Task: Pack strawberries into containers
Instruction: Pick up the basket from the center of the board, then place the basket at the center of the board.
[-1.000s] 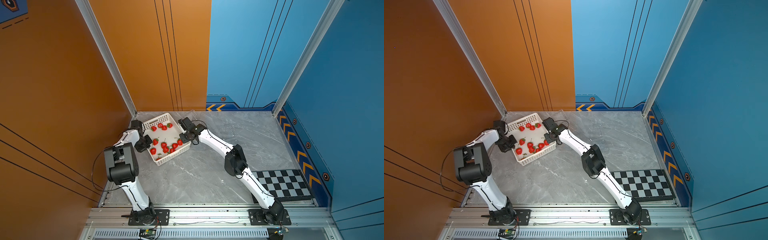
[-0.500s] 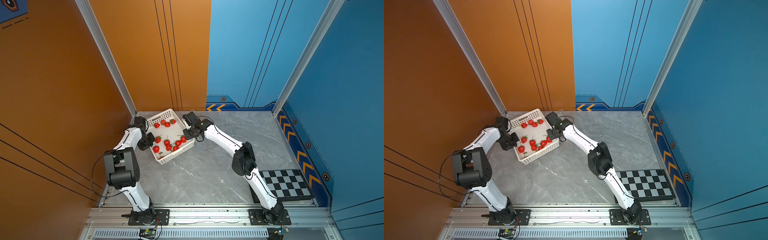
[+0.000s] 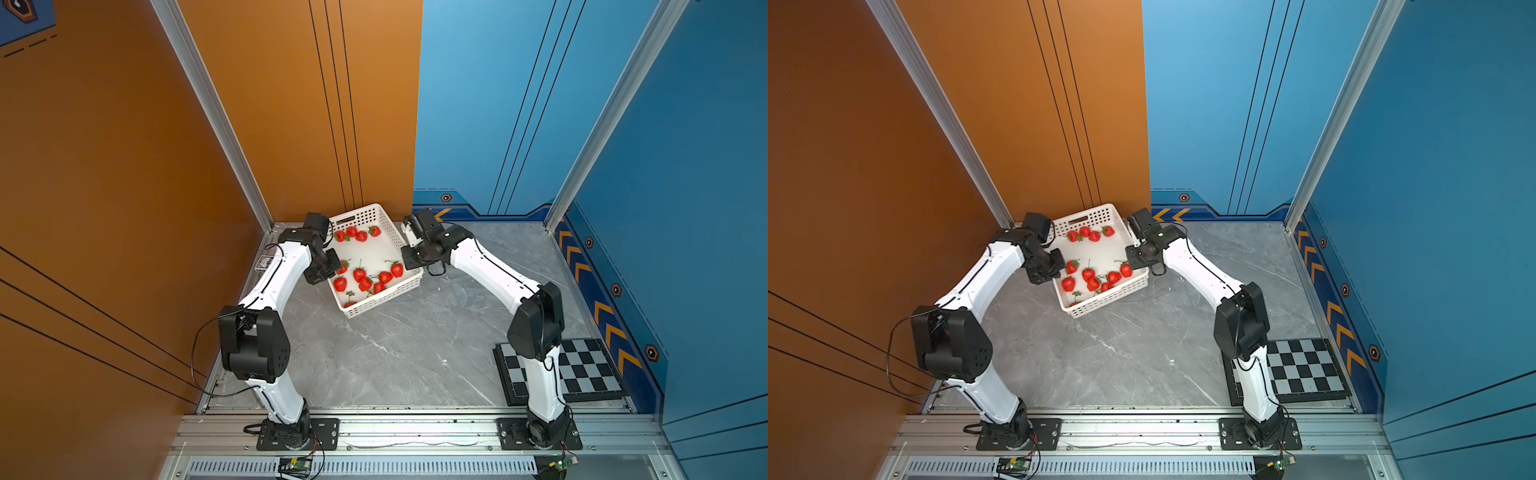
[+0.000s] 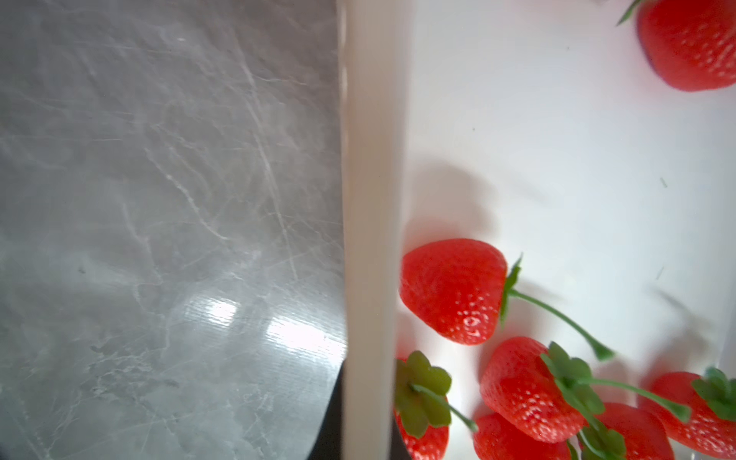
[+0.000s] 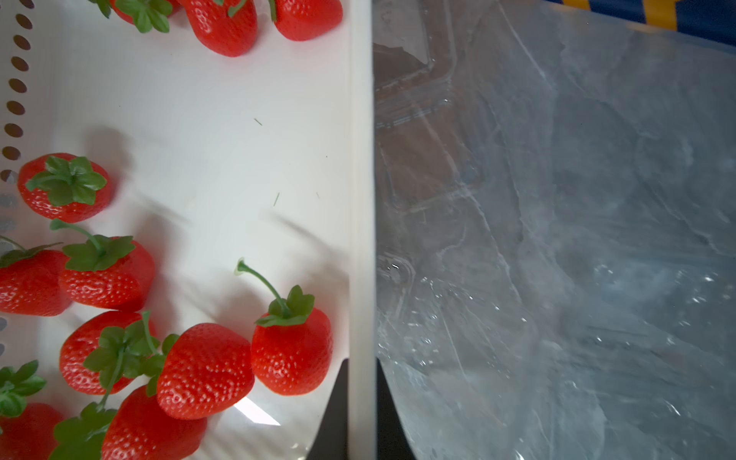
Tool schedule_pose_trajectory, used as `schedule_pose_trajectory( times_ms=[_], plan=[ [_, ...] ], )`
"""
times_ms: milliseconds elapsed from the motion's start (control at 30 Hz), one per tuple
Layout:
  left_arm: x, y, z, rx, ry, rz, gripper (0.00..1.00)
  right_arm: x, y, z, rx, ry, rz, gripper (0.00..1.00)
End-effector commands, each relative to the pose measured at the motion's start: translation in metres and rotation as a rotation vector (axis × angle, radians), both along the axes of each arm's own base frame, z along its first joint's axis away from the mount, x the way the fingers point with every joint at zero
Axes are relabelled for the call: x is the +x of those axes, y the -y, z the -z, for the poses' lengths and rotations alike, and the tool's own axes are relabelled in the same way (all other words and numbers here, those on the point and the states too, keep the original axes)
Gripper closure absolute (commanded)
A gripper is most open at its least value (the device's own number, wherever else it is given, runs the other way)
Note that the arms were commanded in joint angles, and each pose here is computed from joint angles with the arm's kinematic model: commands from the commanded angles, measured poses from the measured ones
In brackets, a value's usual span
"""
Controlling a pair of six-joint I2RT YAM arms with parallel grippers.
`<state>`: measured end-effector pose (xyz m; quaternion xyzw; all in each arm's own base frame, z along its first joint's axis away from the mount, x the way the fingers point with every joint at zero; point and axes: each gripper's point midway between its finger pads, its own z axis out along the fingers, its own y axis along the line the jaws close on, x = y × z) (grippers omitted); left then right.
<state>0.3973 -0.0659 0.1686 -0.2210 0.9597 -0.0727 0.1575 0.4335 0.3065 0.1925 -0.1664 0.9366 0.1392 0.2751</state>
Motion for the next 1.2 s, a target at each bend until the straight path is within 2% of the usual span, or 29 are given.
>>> schedule_pose_trajectory(
  times_ms=[0, 333, 600, 967, 1067, 1167],
  plan=[
    [0.002, 0.042, -0.006, -0.018, -0.019, 0.051, 0.97, -0.012, 0.016, -0.03, 0.1, 0.004, 0.018, 1.0],
    [0.023, 0.185, -0.002, 0.006, -0.011, 0.253, 0.97, -0.04, 0.14, -0.025, 0.141, -0.057, 0.189, 1.0],
    [0.028, 0.295, -0.005, -0.112, 0.076, 0.347, 0.97, -0.057, 0.252, -0.02, 0.216, -0.07, 0.426, 1.0],
    [0.006, 0.367, -0.007, -0.2, 0.152, 0.424, 0.95, -0.06, 0.372, 0.019, 0.301, -0.136, 0.754, 1.0],
    [-0.006, 0.383, 0.005, -0.195, 0.144, 0.451, 0.96, -0.06, 0.395, 0.023, 0.366, -0.138, 0.743, 1.0],
    [-0.019, 0.411, 0.024, -0.252, 0.12, 0.491, 0.95, -0.057, 0.409, 0.021, 0.423, -0.125, 0.722, 1.0]
  ],
)
